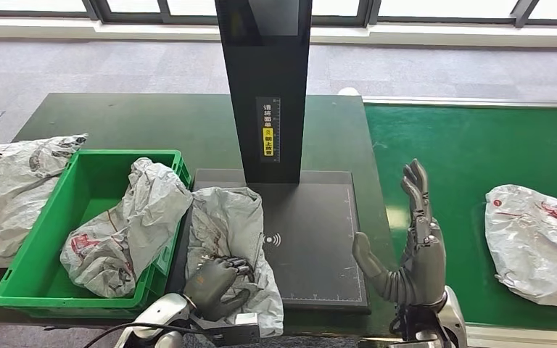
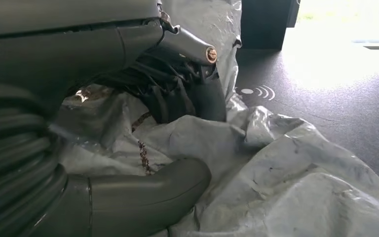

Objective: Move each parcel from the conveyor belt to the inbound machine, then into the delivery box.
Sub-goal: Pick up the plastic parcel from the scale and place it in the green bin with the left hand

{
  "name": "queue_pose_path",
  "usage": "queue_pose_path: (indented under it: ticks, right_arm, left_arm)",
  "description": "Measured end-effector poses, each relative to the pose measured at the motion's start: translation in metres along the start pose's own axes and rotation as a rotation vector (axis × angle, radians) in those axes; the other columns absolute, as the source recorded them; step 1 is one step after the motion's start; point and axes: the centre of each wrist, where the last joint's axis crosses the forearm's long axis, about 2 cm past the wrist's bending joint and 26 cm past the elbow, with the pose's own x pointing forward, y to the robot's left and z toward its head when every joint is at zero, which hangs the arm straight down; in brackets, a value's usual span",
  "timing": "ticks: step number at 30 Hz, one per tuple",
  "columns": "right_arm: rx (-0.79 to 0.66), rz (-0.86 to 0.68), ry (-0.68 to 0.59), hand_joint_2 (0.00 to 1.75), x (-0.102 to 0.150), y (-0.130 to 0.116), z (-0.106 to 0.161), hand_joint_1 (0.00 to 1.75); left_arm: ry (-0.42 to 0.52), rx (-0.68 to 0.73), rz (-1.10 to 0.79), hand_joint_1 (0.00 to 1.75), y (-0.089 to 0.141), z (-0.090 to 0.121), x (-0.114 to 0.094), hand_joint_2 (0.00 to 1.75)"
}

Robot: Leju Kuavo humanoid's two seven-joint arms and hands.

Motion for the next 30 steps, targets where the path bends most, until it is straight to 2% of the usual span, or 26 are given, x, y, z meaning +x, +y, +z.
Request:
queue_pose_path:
  ticks: [6, 11, 18, 24, 30]
  right_arm:
    - [0.012, 0.002, -0.01, 1.75, -0.003, 0.0, -0.004, 0.0]
    - [0.017, 0.008, -0.01, 1.75, -0.003, 0.0, -0.003, 0.0]
    - [0.022, 0.029, 0.02, 1.75, 0.002, 0.002, 0.01, 0.0]
    - [-0.007, 0.042, 0.039, 1.75, 0.005, 0.002, 0.016, 0.0]
    - [-0.017, 0.036, 0.042, 1.75, 0.005, 0.002, 0.016, 0.0]
  left_arm:
    - [-0.005, -0.017, -0.012, 1.75, 0.005, -0.008, -0.007, 1.75]
    - [-0.056, 0.029, -0.029, 1.75, 0.007, -0.012, -0.009, 1.75]
    - [-0.198, 0.365, 0.021, 1.75, 0.026, -0.022, 0.008, 1.75]
    - [-0.334, 0.856, 0.197, 1.75, 0.054, -0.01, 0.024, 1.75]
    - [-0.355, 0.992, 0.21, 1.75, 0.063, 0.003, 0.034, 1.75]
